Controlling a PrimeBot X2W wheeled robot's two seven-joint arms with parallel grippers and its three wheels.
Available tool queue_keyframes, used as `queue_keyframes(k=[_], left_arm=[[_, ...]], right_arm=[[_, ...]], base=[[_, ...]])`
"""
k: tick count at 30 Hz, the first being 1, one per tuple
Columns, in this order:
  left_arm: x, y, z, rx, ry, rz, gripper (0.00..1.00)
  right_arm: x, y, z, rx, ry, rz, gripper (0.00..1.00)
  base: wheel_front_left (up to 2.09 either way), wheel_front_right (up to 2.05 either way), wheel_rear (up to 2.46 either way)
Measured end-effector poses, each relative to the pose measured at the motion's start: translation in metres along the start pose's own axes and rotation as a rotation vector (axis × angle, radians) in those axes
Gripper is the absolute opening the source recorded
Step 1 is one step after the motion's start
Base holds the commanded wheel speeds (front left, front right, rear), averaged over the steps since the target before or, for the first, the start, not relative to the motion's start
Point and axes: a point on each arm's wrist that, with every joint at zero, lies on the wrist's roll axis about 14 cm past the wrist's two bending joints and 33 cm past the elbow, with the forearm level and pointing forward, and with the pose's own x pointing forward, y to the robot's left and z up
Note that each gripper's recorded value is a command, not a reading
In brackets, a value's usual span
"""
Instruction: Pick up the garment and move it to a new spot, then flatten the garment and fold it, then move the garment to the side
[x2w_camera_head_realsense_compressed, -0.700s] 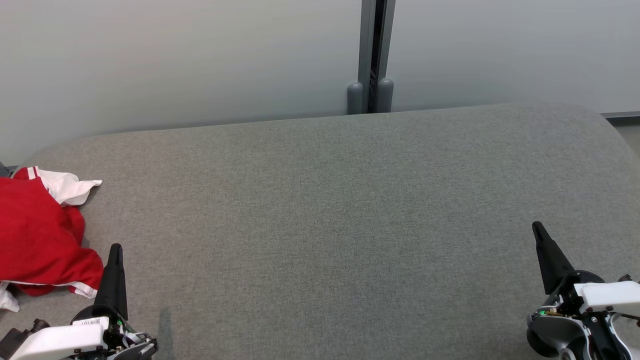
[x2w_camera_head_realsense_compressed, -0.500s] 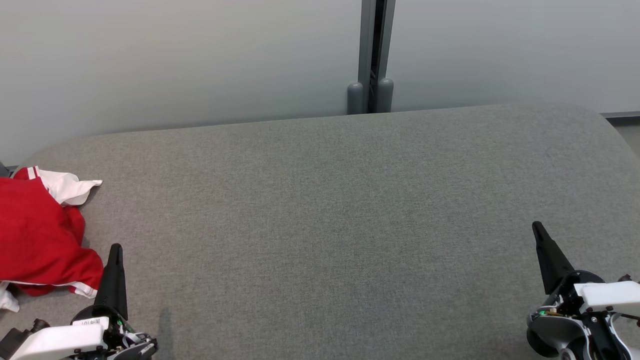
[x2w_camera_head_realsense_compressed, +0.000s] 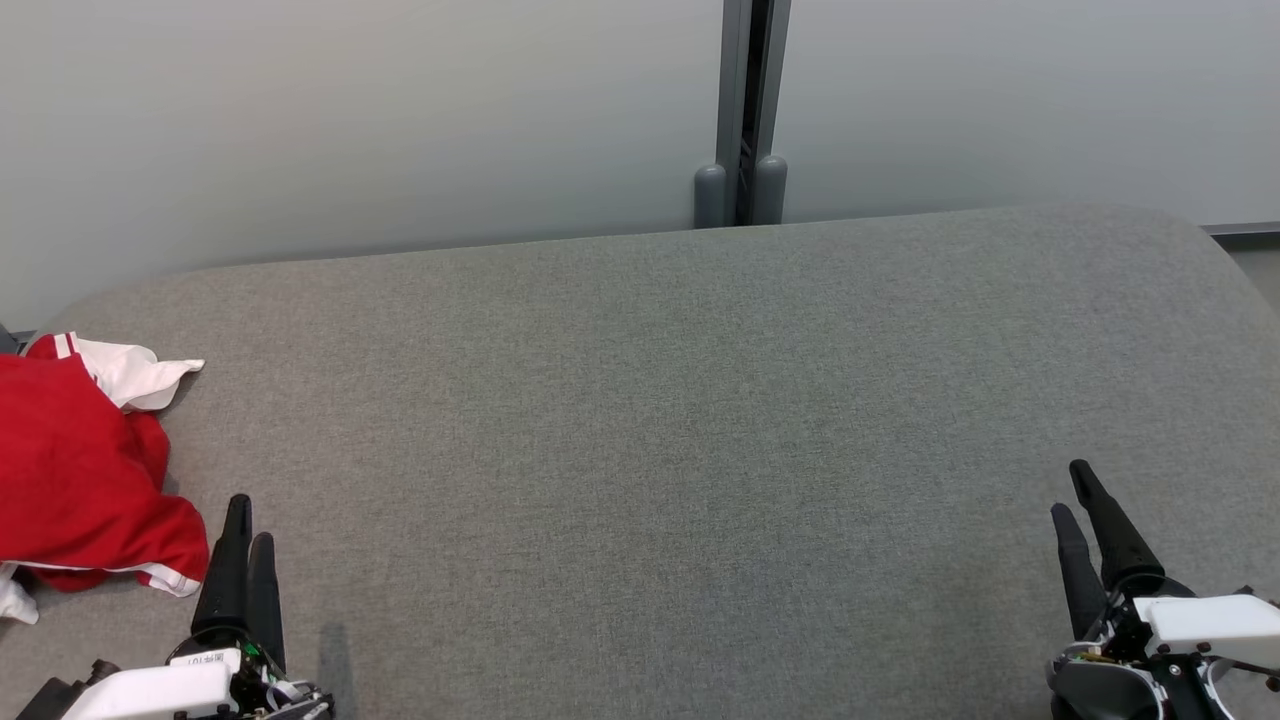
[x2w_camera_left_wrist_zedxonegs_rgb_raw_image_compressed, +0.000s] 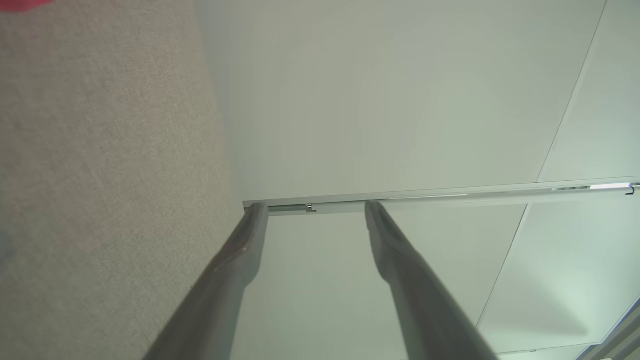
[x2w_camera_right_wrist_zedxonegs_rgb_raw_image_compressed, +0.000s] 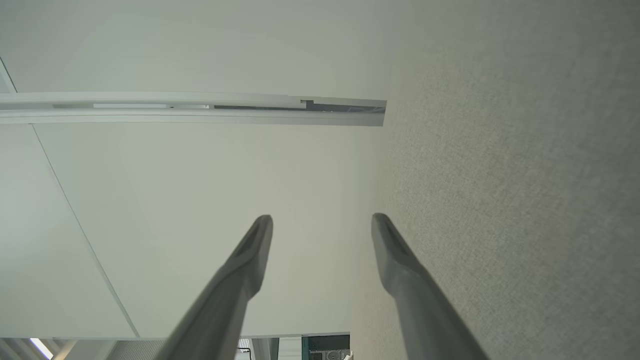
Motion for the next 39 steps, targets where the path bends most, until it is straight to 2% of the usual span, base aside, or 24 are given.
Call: queue_keyframes(k=[6,12,22,33,39], left_arm=[[0.006,-0.009,0.001,0.021,-0.017,-0.026,1.00],[0.012,-0.030,0.005,0.113,-0.041,-0.085,1.00],[0.016,-0.060,-0.005,0.408,-0.040,-0.180,1.00],[0.016,-0.066,-0.014,0.713,-0.034,-0.212,1.00],[0.015,-0.067,-0.018,0.859,-0.030,-0.219,1.00]], right_arm=[[0.002,0.005,0.003,-0.072,-0.015,0.010,1.00],[0.006,0.021,0.008,-0.227,-0.032,0.051,1.00],[0.009,0.045,0.007,-0.503,-0.054,0.113,1.00],[0.009,0.055,0.002,-0.782,-0.062,0.147,1.00],[0.008,0.058,0.000,-0.898,-0.071,0.161,1.00]], base=[[0.00,0.00,0.00],[0.00,0.00,0.00],[0.00,0.00,0.00],[0.00,0.00,0.00],[0.00,0.00,0.00]])
